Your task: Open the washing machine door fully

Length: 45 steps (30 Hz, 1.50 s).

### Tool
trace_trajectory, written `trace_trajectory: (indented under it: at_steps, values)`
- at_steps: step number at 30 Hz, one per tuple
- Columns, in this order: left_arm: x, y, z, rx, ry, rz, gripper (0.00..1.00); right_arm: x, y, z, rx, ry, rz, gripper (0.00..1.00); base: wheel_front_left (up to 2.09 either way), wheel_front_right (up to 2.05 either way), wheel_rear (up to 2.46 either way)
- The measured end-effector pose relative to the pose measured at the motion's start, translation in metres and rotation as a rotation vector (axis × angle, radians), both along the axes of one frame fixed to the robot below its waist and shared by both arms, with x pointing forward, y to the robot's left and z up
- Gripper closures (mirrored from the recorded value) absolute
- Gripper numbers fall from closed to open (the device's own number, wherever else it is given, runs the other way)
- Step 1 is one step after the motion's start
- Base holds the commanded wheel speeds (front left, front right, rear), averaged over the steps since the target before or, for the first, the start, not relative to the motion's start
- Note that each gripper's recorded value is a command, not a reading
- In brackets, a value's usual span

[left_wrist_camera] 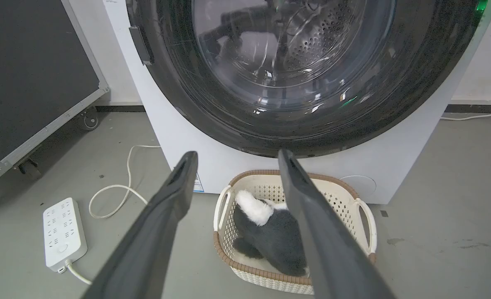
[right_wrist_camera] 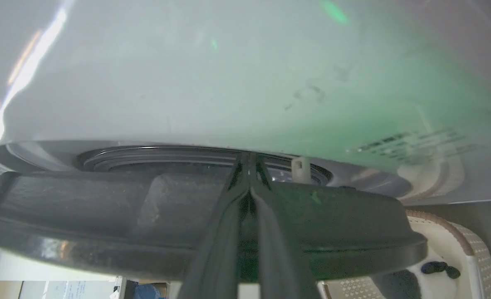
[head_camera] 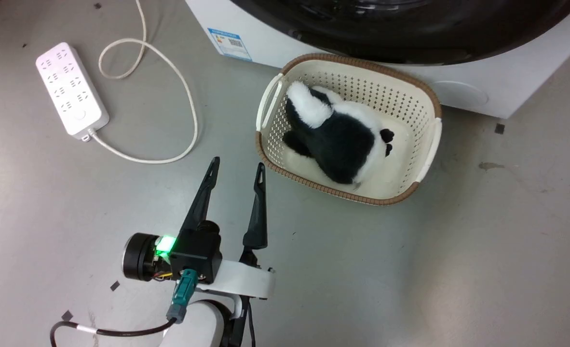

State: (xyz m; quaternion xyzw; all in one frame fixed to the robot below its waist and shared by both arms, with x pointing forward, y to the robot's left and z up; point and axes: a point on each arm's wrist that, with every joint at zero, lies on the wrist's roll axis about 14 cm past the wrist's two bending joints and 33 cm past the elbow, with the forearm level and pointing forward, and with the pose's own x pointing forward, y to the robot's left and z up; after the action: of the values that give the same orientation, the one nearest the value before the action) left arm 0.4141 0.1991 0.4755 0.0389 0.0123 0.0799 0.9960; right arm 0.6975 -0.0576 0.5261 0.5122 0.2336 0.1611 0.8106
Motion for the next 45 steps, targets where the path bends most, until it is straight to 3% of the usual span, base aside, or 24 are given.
trace_trajectory:
  at_steps: [8, 14, 21, 29, 45]
  values:
    - [0.000, 0.005, 0.004, 0.013, -0.017, 0.026, 0.00, 0.000, 0.010, -0.008, 0.082, 0.080, 0.078, 1.00, 0.00, 0.00, 0.00]
    - [-0.004, 0.007, 0.017, 0.017, -0.058, 0.036, 0.00, -0.017, 0.022, 0.008, 0.169, 0.102, 0.148, 1.00, 0.00, 0.00, 0.00]
    - [-0.022, 0.009, 0.042, 0.005, -0.126, 0.044, 0.00, -0.087, 0.032, -0.009, 0.176, 0.183, 0.239, 1.00, 0.00, 0.00, 0.00]
    - [-0.041, 0.005, 0.052, 0.003, -0.152, 0.019, 0.00, -0.137, 0.023, -0.015, 0.174, 0.223, 0.281, 1.00, 0.00, 0.00, 0.00]
    - [-0.073, 0.003, 0.050, -0.015, -0.149, 0.005, 0.00, -0.219, 0.097, -0.009, 0.268, 0.225, 0.544, 1.00, 0.00, 0.00, 0.00]
